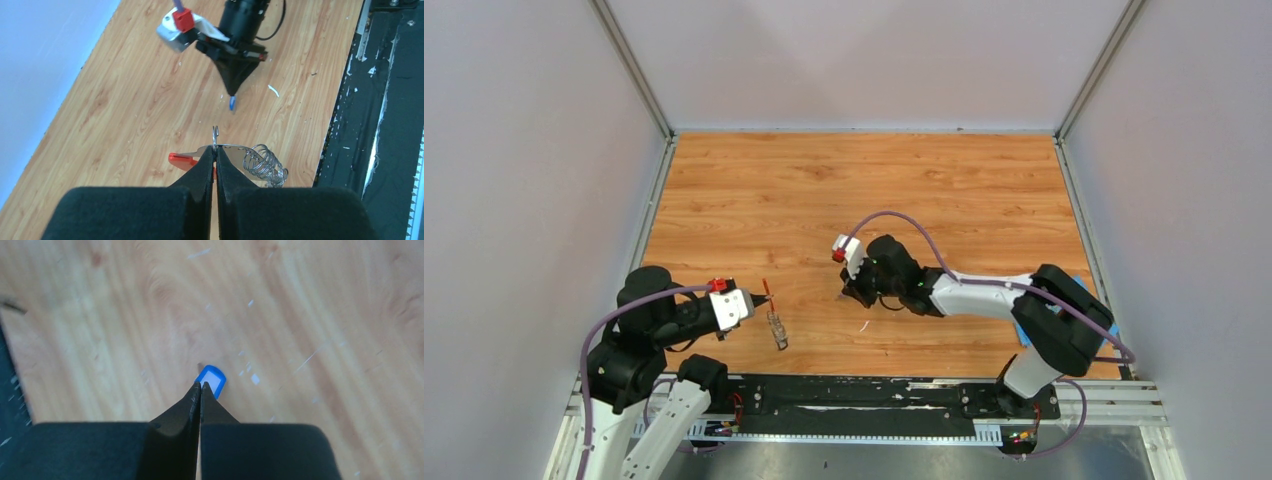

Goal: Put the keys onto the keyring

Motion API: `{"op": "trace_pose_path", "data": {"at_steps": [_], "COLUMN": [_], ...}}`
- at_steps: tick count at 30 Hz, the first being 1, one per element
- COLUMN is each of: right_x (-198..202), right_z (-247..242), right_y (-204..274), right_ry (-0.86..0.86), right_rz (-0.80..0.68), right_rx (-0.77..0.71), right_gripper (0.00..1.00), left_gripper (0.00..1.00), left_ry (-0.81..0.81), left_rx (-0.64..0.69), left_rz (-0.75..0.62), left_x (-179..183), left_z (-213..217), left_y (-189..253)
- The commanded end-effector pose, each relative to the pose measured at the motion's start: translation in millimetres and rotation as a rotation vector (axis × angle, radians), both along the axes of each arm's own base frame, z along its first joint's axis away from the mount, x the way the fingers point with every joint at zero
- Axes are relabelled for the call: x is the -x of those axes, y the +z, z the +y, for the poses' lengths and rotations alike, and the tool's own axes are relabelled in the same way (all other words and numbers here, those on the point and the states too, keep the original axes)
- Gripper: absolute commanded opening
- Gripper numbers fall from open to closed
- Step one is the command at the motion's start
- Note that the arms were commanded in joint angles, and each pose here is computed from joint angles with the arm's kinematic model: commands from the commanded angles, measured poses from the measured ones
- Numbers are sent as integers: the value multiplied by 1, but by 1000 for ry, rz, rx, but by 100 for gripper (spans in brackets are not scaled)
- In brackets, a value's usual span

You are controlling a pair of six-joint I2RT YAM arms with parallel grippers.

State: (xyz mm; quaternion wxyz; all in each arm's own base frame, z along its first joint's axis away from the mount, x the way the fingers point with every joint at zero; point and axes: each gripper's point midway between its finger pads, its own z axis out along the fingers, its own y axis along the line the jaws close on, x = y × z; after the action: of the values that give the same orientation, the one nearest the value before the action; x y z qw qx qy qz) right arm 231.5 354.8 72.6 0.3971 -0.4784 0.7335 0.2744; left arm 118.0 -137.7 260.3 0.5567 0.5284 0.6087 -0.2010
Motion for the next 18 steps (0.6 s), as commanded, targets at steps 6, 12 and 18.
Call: {"op": "trace_pose_path", "data": {"at_steps": [6,12,18], "right_x": [77,88,87], "right_z": [-28,-34,-26], "right_y": [16,13,48], "right_ry": [99,108,141], "right_rz": [194,237,201], "right_rx": [-121,-123,-182], "right_gripper": [0,0,0], "left_gripper": [0,0,0], "left_ry": [-45,-59,-72], "left_rx": [11,18,20], "left_rz": [1,12,21], "left_x": [1,1,3], "left_z": [-6,-9,-10], "left_y": [6,7,3]}}
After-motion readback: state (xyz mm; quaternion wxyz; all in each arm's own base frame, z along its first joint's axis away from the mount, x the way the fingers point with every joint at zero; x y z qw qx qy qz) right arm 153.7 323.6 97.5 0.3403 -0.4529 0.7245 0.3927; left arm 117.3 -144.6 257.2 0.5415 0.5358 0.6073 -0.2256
